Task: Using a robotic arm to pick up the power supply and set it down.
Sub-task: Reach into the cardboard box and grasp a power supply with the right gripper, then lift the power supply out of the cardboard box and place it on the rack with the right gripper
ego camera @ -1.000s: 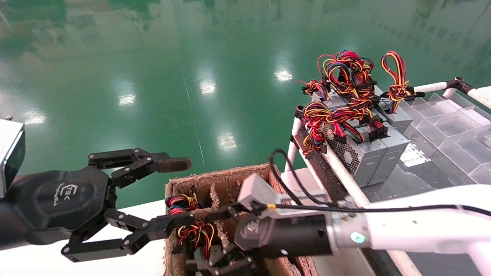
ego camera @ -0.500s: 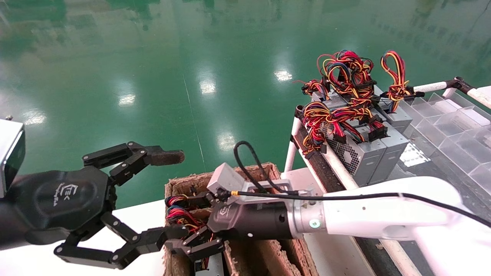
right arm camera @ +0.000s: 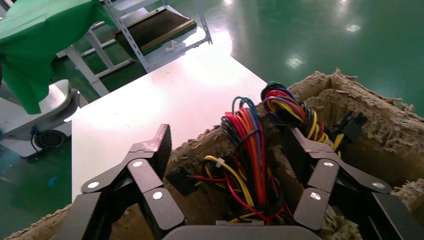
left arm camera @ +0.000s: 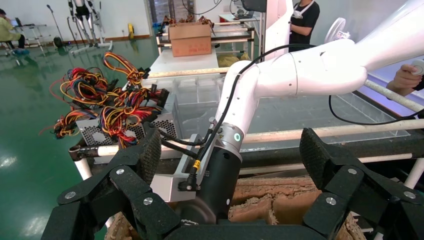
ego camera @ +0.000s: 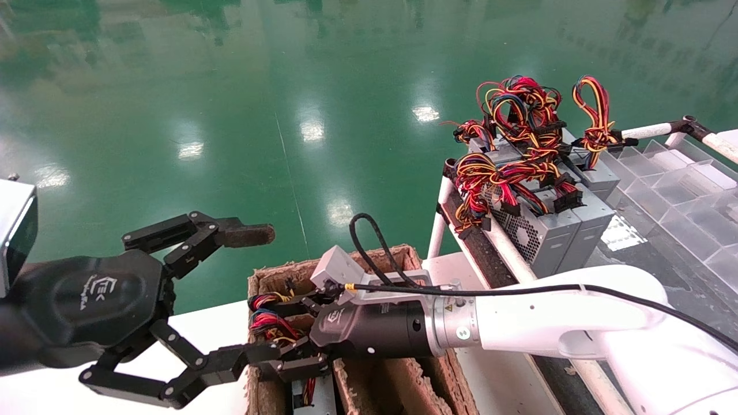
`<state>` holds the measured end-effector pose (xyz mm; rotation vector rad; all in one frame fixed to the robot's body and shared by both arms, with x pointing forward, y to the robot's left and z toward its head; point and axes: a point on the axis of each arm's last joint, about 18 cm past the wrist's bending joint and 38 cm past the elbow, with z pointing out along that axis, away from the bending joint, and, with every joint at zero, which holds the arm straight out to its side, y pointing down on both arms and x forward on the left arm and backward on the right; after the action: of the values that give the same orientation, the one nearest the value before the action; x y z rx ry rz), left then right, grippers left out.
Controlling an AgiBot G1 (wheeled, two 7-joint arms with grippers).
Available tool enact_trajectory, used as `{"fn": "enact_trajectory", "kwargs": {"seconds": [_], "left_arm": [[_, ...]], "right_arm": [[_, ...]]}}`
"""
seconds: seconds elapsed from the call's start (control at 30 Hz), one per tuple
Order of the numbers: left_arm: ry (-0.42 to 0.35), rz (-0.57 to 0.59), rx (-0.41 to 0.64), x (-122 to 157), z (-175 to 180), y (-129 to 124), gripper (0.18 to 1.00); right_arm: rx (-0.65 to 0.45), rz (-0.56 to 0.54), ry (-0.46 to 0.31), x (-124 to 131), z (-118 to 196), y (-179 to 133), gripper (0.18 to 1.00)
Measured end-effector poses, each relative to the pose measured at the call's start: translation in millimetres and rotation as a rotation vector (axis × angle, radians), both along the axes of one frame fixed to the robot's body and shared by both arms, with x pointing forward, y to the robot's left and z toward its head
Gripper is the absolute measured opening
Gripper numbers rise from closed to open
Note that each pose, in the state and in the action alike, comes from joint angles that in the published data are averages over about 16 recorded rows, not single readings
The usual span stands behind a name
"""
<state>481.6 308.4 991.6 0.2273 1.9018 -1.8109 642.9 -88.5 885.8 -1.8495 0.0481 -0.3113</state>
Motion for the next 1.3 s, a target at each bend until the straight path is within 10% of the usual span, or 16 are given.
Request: {"fn": "enact_trajectory", "kwargs": {"seconds": [0.73, 1.3], "left_arm": [[0.0, 0.0, 0.0, 0.0, 0.0, 0.0, 1.001], [0.0, 0.0, 0.0, 0.0, 0.0, 0.0, 1.001]], "right_arm": [[0.046, 0.006, 0.025, 1.4, -6.6, -10.5, 0.378], [0.263, 0.04, -0.082, -27.5, 44.1, -59.0, 0.241]]}}
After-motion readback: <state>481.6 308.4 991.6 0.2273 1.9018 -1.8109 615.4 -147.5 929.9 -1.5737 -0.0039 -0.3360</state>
